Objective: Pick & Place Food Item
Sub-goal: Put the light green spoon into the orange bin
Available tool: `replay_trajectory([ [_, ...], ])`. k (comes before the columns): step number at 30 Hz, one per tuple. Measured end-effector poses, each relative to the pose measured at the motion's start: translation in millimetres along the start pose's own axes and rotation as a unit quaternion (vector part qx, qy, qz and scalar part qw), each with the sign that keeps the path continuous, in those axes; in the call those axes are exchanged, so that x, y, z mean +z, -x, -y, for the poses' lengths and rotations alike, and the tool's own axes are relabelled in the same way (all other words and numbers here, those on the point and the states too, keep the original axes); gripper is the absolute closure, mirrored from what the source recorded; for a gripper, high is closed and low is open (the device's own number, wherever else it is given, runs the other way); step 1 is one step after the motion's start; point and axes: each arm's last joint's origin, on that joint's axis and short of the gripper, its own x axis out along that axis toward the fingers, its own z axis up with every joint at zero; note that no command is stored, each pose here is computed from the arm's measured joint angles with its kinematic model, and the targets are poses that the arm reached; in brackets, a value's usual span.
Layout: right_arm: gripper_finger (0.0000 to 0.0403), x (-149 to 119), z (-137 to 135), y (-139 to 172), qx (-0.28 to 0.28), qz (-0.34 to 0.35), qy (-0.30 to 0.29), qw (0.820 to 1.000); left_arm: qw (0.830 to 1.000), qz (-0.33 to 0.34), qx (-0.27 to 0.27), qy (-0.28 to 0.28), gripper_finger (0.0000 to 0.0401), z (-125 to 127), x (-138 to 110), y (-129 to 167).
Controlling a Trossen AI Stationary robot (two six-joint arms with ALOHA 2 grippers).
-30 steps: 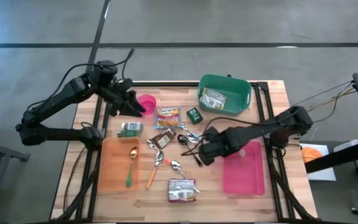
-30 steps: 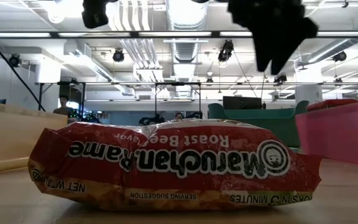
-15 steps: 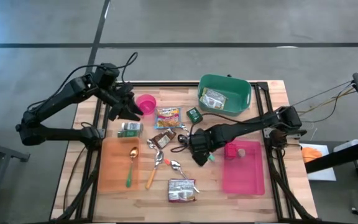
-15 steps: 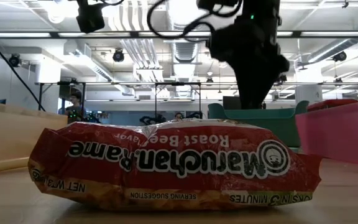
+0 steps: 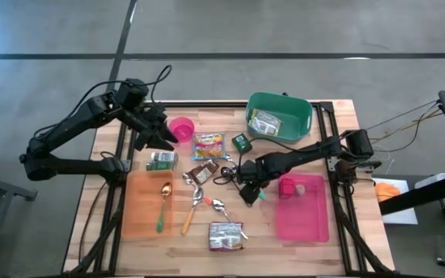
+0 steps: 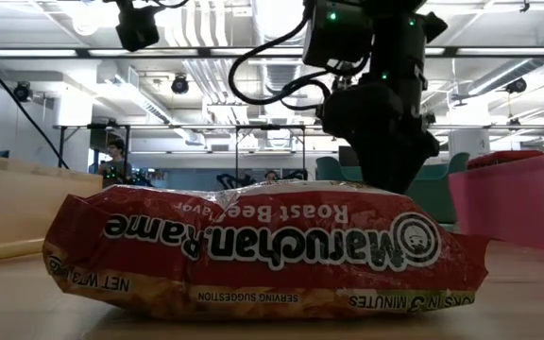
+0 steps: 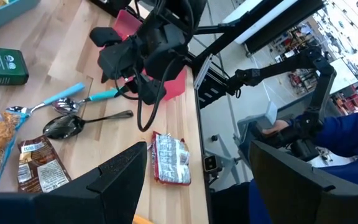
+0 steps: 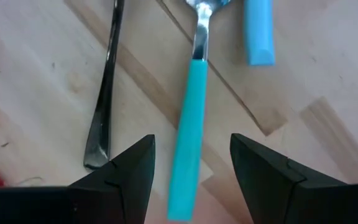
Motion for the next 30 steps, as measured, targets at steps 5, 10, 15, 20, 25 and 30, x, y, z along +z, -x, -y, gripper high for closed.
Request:
replay_trajectory([
  [5,0.02,3,0,-1,0.01,0.008,0.011,1.0,1.0,0.0,0.0,-0.001,0.0118,0,0,0],
  [10,0.02,3,3,-8,0.006,0.025,0.01,1.0,1.0,0.002,0.011,-0.007,0.0118,-1,0,0],
  [15,0.02,2,7,-12,-0.021,0.048,0.003,0.999,1.0,0.005,0.02,-0.01,0.0118,-1,1,0],
  [20,0.02,2,8,-15,-0.025,0.059,0.026,0.998,1.0,0.007,0.021,-0.013,0.0118,-1,1,0],
  [25,0.02,2,7,-28,-0.044,0.042,0.053,0.997,1.0,0.007,0.021,-0.013,0.0118,-1,1,0],
  [30,0.02,8,0,-35,-0.056,0.027,0.076,0.995,1.0,0.008,0.025,-0.012,0.0118,-1,1,0],
])
